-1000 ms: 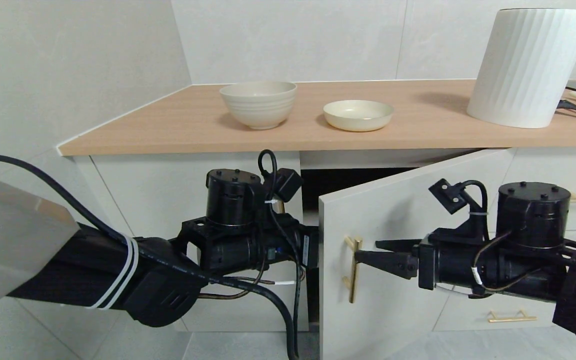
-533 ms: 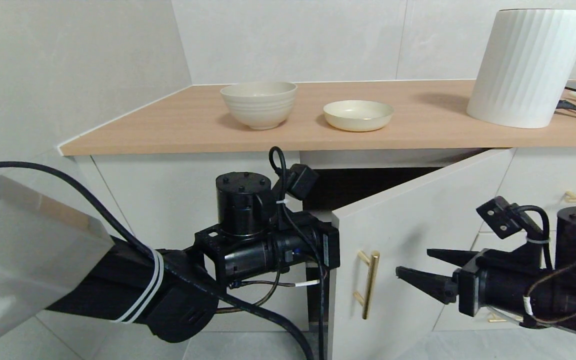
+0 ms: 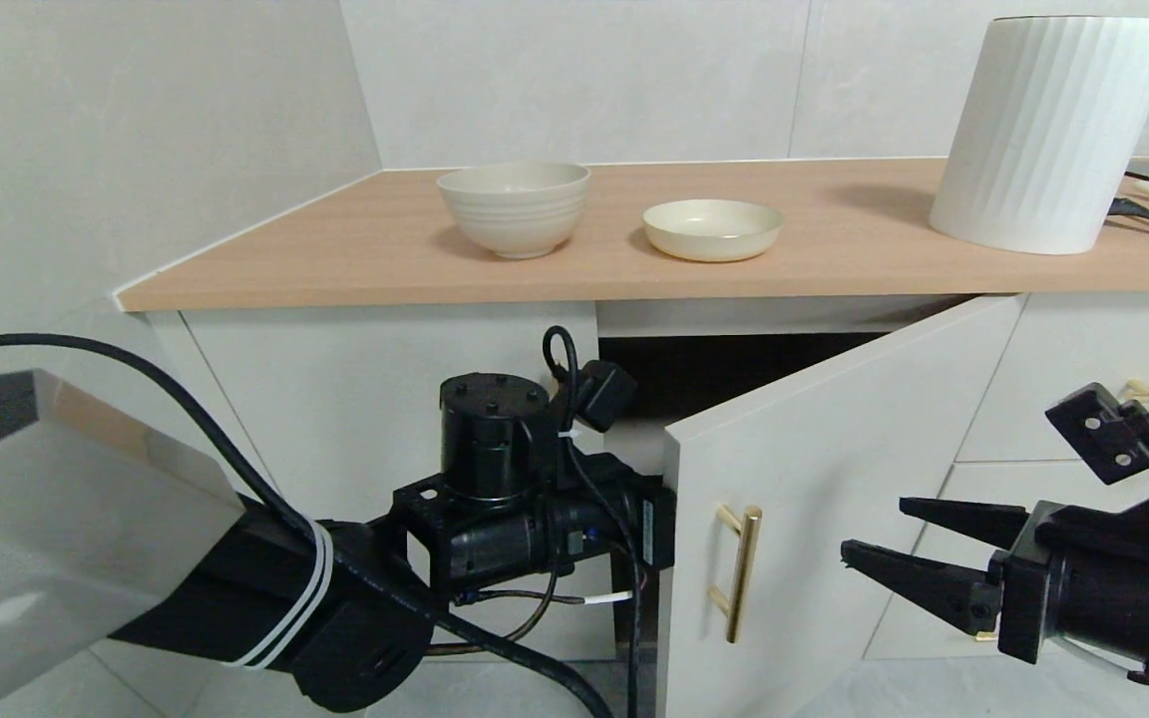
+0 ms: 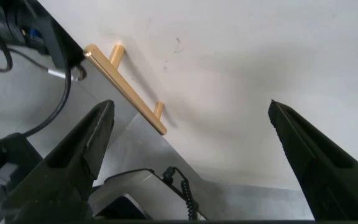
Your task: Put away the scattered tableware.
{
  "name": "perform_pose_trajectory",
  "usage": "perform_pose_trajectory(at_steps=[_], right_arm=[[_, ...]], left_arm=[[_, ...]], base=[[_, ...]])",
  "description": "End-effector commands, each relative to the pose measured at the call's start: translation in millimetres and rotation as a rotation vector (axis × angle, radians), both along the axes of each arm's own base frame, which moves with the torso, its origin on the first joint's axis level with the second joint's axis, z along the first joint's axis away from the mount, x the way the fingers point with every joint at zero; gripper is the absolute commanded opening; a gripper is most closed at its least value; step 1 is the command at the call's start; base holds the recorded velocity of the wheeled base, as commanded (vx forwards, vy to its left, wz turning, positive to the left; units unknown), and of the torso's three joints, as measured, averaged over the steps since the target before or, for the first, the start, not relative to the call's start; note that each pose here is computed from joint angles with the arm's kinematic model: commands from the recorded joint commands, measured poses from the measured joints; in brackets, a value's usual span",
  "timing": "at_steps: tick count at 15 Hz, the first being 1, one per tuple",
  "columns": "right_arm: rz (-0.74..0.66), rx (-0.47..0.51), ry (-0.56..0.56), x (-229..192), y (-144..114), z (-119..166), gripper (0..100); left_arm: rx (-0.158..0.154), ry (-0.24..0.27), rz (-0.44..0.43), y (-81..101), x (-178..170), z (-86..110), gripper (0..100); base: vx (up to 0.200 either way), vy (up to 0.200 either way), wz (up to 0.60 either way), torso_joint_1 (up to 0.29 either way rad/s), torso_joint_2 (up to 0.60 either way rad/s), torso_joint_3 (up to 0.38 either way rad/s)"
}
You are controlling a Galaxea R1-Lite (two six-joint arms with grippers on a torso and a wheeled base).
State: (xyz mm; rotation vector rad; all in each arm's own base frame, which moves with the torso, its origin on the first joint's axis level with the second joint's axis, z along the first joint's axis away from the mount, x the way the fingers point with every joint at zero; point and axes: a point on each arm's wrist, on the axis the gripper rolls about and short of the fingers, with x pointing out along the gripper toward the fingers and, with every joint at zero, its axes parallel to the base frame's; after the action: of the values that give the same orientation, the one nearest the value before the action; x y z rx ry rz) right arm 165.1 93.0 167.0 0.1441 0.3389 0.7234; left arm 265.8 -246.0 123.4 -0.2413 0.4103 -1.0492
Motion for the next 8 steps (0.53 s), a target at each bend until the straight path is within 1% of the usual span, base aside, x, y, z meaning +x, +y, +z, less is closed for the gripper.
perform_pose_trajectory(at_steps=[1, 8], right_arm=[[0.002, 0.004, -0.006, -1.5, -0.5, 1.4, 100], [0.001, 0.004, -0.005, -1.1, -0.6, 1.1, 100]], left_arm=[[-0.006, -0.008, -0.003, 2.6, -3.9, 4.3, 0], [-0.004, -0.006, -0.011, 2.0, -7.3, 4.2, 0]], base=[[0.000, 0.000, 0.00, 0.000, 0.00, 0.000], [0.000, 0.000, 0.00, 0.000, 0.00, 0.000]])
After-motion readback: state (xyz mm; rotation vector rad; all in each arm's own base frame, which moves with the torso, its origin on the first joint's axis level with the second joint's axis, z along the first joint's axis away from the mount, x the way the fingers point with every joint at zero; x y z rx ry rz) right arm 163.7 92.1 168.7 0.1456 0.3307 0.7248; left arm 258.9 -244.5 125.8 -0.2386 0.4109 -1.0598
